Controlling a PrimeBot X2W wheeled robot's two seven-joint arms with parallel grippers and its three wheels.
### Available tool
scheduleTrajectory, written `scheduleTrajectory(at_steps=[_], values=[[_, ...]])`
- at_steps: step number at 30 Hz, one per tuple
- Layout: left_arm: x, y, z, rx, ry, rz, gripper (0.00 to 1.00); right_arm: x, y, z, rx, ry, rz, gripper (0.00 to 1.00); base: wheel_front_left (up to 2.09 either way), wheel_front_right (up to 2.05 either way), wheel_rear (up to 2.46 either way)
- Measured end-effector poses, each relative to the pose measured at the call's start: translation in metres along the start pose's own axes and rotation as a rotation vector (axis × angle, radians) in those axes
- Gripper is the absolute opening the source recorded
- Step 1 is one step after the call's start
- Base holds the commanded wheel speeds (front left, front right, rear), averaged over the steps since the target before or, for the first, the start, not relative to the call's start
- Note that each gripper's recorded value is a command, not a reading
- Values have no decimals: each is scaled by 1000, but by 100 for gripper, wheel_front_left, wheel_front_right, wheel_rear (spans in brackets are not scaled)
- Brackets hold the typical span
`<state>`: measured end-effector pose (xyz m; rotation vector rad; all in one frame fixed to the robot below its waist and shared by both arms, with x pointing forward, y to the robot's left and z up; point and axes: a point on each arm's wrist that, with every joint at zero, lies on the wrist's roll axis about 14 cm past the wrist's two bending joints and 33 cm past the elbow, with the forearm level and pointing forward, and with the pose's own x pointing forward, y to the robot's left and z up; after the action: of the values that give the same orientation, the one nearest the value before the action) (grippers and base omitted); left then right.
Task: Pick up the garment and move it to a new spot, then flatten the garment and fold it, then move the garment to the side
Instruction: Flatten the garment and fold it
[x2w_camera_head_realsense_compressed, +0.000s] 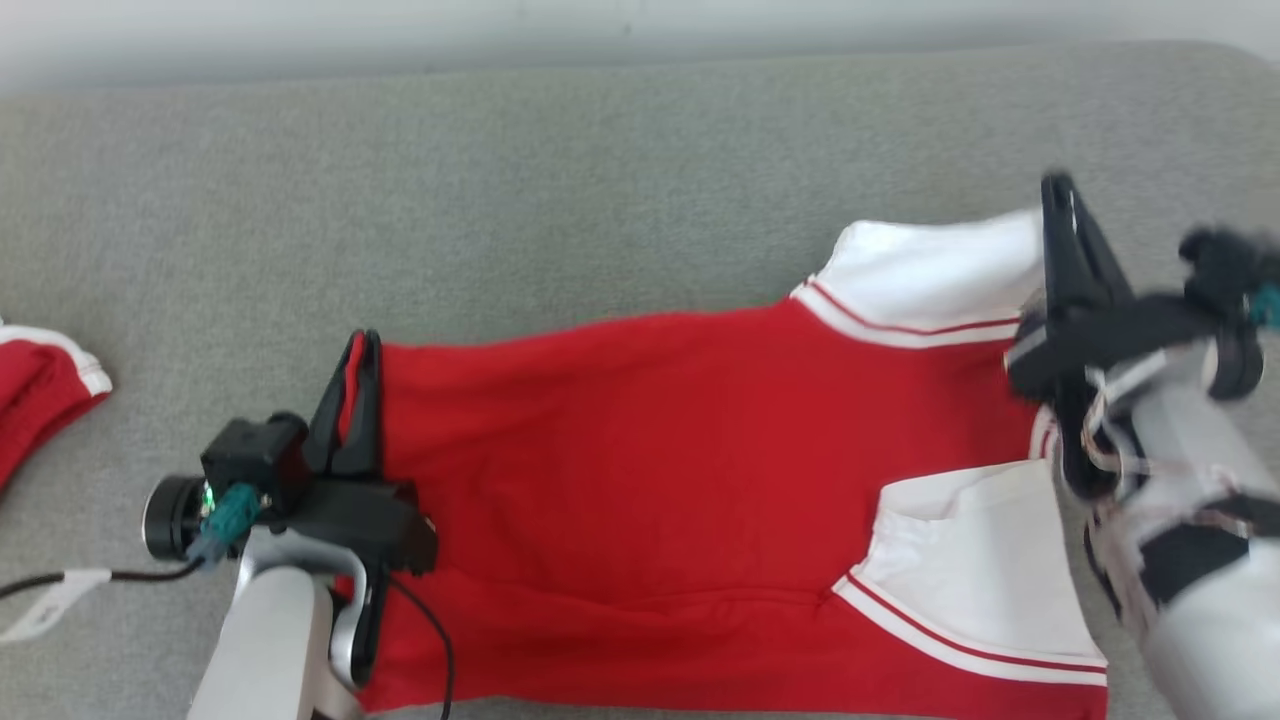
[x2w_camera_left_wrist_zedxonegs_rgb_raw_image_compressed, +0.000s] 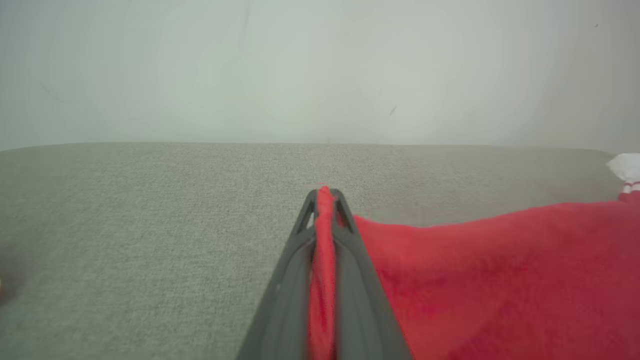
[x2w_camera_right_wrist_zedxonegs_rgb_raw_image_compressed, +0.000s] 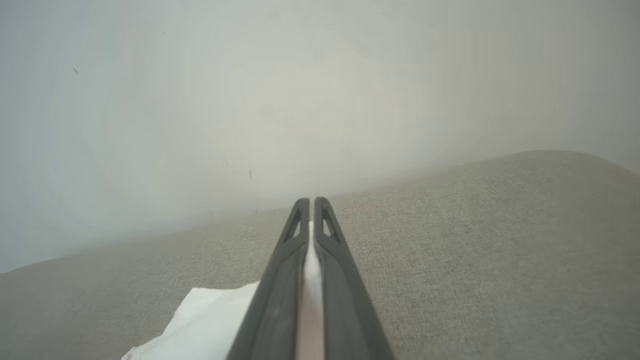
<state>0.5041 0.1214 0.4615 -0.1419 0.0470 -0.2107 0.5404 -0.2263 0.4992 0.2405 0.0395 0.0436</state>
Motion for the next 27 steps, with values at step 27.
scheduleTrajectory(at_steps=[27], values=[[-71,-7,-2,-44,-5,29,0,-179,-6,-62,235,73,-72,0,0,0,0]])
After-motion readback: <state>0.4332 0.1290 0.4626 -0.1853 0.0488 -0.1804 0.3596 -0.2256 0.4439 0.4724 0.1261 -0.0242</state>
